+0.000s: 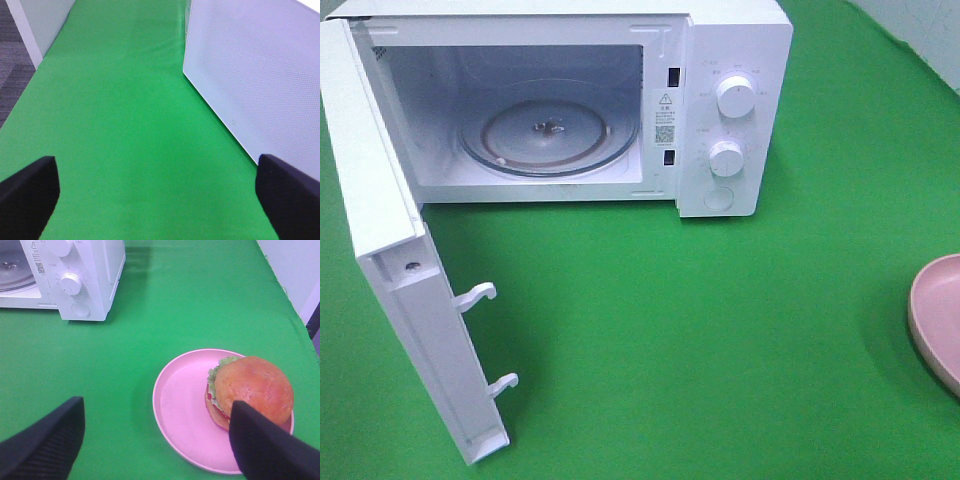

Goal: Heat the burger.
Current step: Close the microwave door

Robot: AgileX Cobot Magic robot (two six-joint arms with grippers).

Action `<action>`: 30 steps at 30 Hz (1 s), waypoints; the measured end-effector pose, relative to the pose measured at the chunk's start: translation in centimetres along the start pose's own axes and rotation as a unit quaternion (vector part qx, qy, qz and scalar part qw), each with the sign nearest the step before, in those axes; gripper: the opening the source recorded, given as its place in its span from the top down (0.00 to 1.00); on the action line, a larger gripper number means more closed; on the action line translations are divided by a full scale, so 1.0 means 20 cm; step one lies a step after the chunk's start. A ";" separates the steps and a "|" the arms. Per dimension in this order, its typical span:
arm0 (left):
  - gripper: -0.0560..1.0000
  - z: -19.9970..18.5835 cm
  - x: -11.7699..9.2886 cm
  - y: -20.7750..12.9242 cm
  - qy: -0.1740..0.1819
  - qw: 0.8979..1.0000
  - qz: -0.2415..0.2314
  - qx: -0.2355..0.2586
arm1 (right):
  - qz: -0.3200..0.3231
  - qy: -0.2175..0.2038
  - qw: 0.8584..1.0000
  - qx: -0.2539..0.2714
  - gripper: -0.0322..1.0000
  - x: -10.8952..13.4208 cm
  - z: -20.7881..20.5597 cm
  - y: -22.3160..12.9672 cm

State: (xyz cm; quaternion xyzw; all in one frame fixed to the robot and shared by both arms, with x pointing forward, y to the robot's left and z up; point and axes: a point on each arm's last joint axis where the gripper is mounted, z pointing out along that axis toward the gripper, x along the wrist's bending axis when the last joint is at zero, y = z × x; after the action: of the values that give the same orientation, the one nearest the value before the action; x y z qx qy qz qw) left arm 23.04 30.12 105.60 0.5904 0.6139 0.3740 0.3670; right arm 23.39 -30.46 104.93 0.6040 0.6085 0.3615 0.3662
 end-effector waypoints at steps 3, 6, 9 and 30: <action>0.01 0.00 0.00 0.00 0.000 1.000 0.000 0.000 | 0.000 0.000 1.000 0.000 0.22 0.00 0.00 0.00; 0.01 0.00 0.00 0.00 0.000 1.000 0.000 0.000 | 0.000 0.000 1.000 0.000 0.22 0.00 0.00 0.00; 0.01 0.00 0.00 0.00 0.000 1.000 0.000 0.000 | 0.000 0.000 1.000 0.000 0.22 0.00 0.00 0.00; 0.01 0.00 0.00 0.00 0.000 1.000 0.000 0.000 | 0.001 0.001 1.000 0.000 0.22 0.00 0.00 0.00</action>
State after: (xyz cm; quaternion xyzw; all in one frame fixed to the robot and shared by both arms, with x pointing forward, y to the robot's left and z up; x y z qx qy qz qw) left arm 23.04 30.12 105.60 0.5904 0.6139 0.3740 0.3670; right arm 23.39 -30.44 104.93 0.6040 0.6086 0.3625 0.3651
